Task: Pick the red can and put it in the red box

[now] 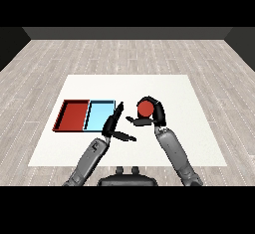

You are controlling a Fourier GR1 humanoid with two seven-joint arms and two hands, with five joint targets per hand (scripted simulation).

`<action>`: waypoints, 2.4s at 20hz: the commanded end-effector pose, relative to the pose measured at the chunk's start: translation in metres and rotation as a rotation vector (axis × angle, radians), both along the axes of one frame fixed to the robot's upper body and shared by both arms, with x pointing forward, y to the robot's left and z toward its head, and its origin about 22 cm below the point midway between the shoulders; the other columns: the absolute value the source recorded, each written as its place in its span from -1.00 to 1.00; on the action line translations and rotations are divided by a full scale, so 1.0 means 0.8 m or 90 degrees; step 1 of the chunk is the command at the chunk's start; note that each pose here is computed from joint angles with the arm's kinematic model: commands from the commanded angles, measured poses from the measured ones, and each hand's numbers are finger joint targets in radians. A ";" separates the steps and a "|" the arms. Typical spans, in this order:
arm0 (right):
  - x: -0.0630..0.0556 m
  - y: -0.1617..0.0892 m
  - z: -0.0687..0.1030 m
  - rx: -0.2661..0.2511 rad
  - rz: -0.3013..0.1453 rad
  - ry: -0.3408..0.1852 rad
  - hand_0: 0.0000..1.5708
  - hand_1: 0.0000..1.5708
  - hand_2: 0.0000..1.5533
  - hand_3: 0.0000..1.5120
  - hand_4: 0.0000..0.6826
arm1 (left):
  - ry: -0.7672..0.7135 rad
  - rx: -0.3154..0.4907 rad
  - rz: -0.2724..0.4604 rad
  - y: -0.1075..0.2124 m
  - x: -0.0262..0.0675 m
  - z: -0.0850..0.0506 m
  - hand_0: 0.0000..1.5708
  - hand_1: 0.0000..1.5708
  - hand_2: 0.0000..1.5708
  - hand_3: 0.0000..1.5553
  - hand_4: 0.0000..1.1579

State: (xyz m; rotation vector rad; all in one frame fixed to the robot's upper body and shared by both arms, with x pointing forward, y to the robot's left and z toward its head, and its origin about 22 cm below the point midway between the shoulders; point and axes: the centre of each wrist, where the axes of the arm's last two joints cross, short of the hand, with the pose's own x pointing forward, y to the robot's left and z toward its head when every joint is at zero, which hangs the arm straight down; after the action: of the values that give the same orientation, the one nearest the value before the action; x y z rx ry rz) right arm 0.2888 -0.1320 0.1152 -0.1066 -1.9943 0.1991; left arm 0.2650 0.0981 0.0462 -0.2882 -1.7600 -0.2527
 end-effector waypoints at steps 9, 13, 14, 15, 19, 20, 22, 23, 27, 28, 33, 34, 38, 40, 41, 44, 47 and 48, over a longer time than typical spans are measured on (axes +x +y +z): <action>0.005 0.033 0.002 0.019 0.046 -0.003 0.86 0.86 0.84 0.81 0.67 | 0.041 -0.018 0.008 0.004 0.011 -0.008 -1.00 -1.00 -1.00 -1.00 -1.00; -0.014 0.034 0.008 0.004 0.043 0.005 0.88 0.88 0.86 0.82 0.66 | 0.044 -0.013 0.009 0.000 0.002 -0.036 -1.00 -1.00 -1.00 -1.00 -1.00; -0.003 0.019 -0.021 0.011 0.048 -0.002 0.89 0.89 0.86 0.82 0.61 | 0.048 -0.027 0.013 -0.002 0.009 -0.025 -1.00 -1.00 -1.00 -1.00 -1.00; -0.009 0.033 0.015 0.012 0.052 -0.005 0.89 0.89 0.86 0.82 0.60 | 0.050 -0.028 0.006 -0.009 0.017 -0.014 -1.00 -1.00 -1.00 -1.00 -1.00; 0.011 0.041 0.004 0.020 0.062 0.007 0.89 0.89 0.85 0.81 0.64 | 0.047 -0.027 0.012 -0.012 0.026 0.003 -1.00 -1.00 -1.00 -1.00 -1.00; 0.005 0.046 0.018 0.015 0.064 0.007 0.87 0.87 0.84 0.81 0.62 | 0.045 -0.021 0.007 -0.003 0.005 -0.038 -1.00 -1.00 -1.00 -1.00 -1.00; -0.013 0.058 0.007 0.034 0.074 0.001 0.87 0.87 0.84 0.81 0.60 | 0.059 -0.022 0.014 -0.003 0.029 -0.006 -1.00 -1.00 -1.00 -1.00 -1.00; -0.014 0.056 0.007 0.041 0.084 0.000 0.88 0.88 0.85 0.82 0.60 | 0.050 -0.023 -0.006 -0.023 0.014 -0.003 -1.00 -1.00 -1.00 -1.00 -1.00; 0.010 0.071 0.003 0.041 0.097 -0.005 0.83 0.83 0.82 0.81 0.56 | 0.040 -0.029 0.000 0.004 0.022 -0.003 -1.00 -1.00 -1.00 -1.00 -1.00; -0.026 0.073 0.008 0.040 0.108 -0.003 0.81 0.81 0.81 0.80 0.52 | 0.034 -0.031 -0.018 -0.010 0.009 -0.003 -1.00 -1.00 -1.00 -1.00 -1.00; -0.009 0.099 0.005 0.042 0.122 -0.021 0.86 0.86 0.82 0.81 0.47 | 0.054 0.009 0.034 0.001 0.028 0.004 -1.00 -1.00 -1.00 -1.00 -0.22; -0.014 0.101 0.008 0.044 0.122 -0.018 0.85 0.85 0.82 0.81 0.47 | 0.056 0.003 0.083 0.010 0.031 0.012 -1.00 -1.00 -1.00 -1.00 -0.17; -0.008 0.102 -0.002 0.027 0.127 -0.024 0.87 0.87 0.85 0.83 0.58 | 0.084 -0.030 0.137 -0.017 0.019 0.015 1.00 1.00 0.96 0.69 0.16; -0.018 0.094 0.002 0.046 0.121 -0.013 0.89 0.89 0.85 0.83 0.59 | 0.076 -0.017 0.155 0.003 0.016 -0.019 1.00 1.00 0.92 0.75 0.25; -0.015 0.120 -0.010 0.043 0.123 -0.002 0.90 0.90 0.85 0.83 0.57 | 0.093 -0.020 0.149 -0.007 0.037 0.023 1.00 1.00 0.91 0.72 0.26; -0.031 0.110 0.026 0.056 0.136 -0.010 0.89 0.89 0.86 0.82 0.54 | 0.089 -0.028 0.148 -0.013 0.012 -0.008 1.00 1.00 0.91 0.73 0.25; 0.016 0.088 0.002 0.045 0.127 -0.016 0.92 0.92 0.86 0.83 0.54 | 0.072 -0.037 0.179 0.018 0.039 0.019 1.00 1.00 0.91 0.76 0.33; -0.037 0.100 0.005 0.044 0.121 -0.026 0.92 0.92 0.86 0.83 0.57 | 0.062 -0.040 0.175 -0.011 0.026 -0.004 1.00 1.00 0.92 0.78 0.37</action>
State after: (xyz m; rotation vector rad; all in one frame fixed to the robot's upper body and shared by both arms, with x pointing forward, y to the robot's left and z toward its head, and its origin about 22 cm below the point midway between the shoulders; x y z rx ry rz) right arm 0.2750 -0.0503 0.1189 0.1341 -2.0395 0.2528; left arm 0.2858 0.1012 0.0450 -0.0925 -1.6463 -0.0180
